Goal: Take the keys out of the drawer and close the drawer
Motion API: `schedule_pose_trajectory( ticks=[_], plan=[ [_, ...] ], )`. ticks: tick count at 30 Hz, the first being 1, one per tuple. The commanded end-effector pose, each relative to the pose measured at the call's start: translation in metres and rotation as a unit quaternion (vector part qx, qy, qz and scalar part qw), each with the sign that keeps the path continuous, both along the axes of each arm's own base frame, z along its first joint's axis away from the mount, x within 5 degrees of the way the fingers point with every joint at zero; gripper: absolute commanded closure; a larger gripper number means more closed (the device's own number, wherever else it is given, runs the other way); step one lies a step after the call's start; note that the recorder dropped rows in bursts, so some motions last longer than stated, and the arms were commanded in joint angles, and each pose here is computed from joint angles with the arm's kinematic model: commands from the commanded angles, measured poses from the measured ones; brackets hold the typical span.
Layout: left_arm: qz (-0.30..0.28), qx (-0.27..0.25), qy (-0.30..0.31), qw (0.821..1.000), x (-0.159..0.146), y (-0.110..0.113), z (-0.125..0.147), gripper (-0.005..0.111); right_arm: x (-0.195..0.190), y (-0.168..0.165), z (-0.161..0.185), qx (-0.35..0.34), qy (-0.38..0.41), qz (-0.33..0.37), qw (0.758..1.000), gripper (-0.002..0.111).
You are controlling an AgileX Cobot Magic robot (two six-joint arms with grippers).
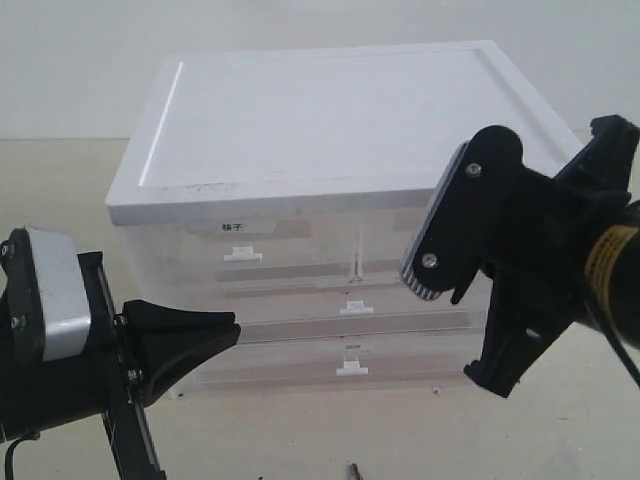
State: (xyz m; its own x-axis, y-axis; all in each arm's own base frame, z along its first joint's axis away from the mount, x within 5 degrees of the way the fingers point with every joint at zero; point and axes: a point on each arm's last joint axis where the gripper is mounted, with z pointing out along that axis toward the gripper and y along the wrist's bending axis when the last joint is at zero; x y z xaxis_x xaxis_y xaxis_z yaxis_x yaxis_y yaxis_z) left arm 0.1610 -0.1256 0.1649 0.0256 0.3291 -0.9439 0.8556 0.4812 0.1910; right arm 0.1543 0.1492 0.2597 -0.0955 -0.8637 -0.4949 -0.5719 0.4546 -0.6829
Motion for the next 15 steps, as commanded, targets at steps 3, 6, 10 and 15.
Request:
schedule_pose_trajectory(
  ticks=[3, 6, 10, 15],
  plan=[
    [-0.015, -0.015, -0.007, 1.0, -0.001, -0.003, 0.003, 0.102, -0.031, 0.021, -0.016, -0.036, 0.108, 0.123, 0.986, 0.108],
    [-0.015, -0.016, -0.006, 1.0, -0.001, -0.003, 0.003, 0.102, -0.031, 0.026, -0.035, -0.086, 0.163, 0.148, 0.972, 0.108],
    [-0.009, -0.001, 0.012, 1.0, -0.001, -0.002, -0.001, 0.102, -0.018, 0.032, -0.061, -0.123, 0.195, 0.14, 0.963, 0.108],
    [-0.009, -0.001, 0.013, 1.0, -0.001, -0.002, -0.001, 0.102, -0.001, 0.042, -0.088, -0.179, 0.184, 0.153, 0.954, 0.108]
  ],
)
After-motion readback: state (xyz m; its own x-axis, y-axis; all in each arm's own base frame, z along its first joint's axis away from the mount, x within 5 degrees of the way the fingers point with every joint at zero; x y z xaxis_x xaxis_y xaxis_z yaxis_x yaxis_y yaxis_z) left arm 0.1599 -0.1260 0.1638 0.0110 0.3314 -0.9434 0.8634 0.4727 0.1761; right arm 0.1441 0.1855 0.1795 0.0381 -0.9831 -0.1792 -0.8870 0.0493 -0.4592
